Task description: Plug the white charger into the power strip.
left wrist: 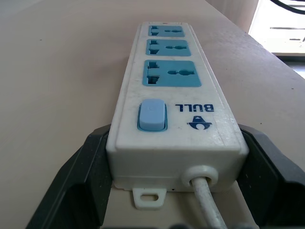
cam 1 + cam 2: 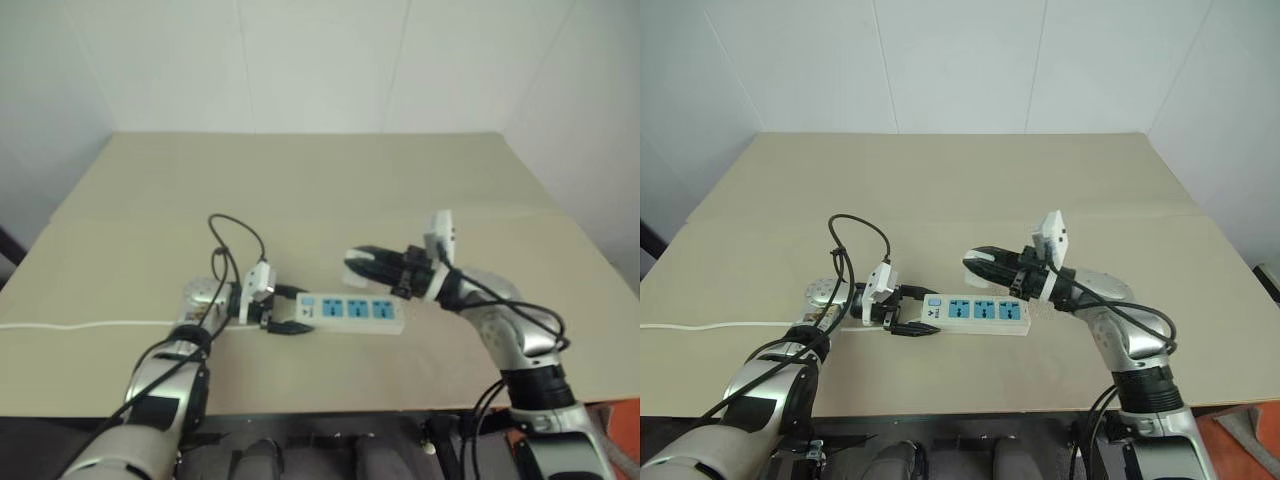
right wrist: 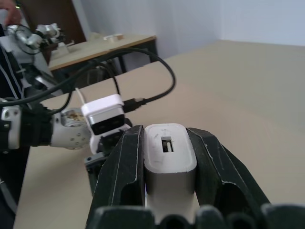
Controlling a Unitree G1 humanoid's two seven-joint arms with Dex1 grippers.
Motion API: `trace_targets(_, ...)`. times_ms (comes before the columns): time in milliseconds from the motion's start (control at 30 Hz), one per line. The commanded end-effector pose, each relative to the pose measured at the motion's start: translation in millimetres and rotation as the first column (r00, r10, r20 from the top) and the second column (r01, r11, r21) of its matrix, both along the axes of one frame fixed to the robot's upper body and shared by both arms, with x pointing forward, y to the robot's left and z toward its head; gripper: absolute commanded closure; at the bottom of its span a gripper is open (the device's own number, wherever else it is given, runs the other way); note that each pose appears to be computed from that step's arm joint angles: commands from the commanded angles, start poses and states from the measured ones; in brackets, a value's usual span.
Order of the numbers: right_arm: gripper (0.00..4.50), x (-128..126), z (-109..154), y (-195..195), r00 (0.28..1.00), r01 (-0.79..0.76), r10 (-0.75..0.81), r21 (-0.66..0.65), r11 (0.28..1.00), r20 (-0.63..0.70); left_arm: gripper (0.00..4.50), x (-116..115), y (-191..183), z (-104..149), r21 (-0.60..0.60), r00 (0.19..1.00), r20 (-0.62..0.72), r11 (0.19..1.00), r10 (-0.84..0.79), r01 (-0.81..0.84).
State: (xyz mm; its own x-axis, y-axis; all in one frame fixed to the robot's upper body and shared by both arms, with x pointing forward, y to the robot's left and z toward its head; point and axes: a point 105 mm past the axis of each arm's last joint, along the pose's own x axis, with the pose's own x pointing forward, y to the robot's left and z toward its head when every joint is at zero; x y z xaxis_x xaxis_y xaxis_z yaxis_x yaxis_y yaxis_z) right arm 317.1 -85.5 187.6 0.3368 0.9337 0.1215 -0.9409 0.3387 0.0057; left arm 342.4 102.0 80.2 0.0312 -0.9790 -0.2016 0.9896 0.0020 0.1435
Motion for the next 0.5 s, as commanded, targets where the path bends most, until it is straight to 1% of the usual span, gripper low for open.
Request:
trace_targets(33, 3.38, 1, 2, 7, 0.998, -0.065, 0.065, 0.026, 0.998, 0.026, 1.23, 2, 3, 5, 0.004, 1.0, 0.012, 1.0, 0.001, -0.001)
trace_targets(200, 3.38, 8, -2, 18, 0.99, -0.138, 0.137, 0.053, 0.989, 0.027, 1.23, 2, 4, 5, 0.002, 1.0, 0.01, 1.0, 0.005, -0.005)
trace_targets(433, 3.38, 15, -11, 29, 0.978, -0.206, 0.205, 0.017, 0.978, 0.042, 1.23, 2, 4, 5, -0.002, 1.0, 0.011, 1.0, 0.008, -0.008)
trace_targets(500, 3.38, 13, -13, 31, 0.972, -0.232, 0.231, 0.009, 0.973, 0.042, 1.23, 2, 5, 5, -0.002, 1.0, 0.012, 1.0, 0.009, -0.009)
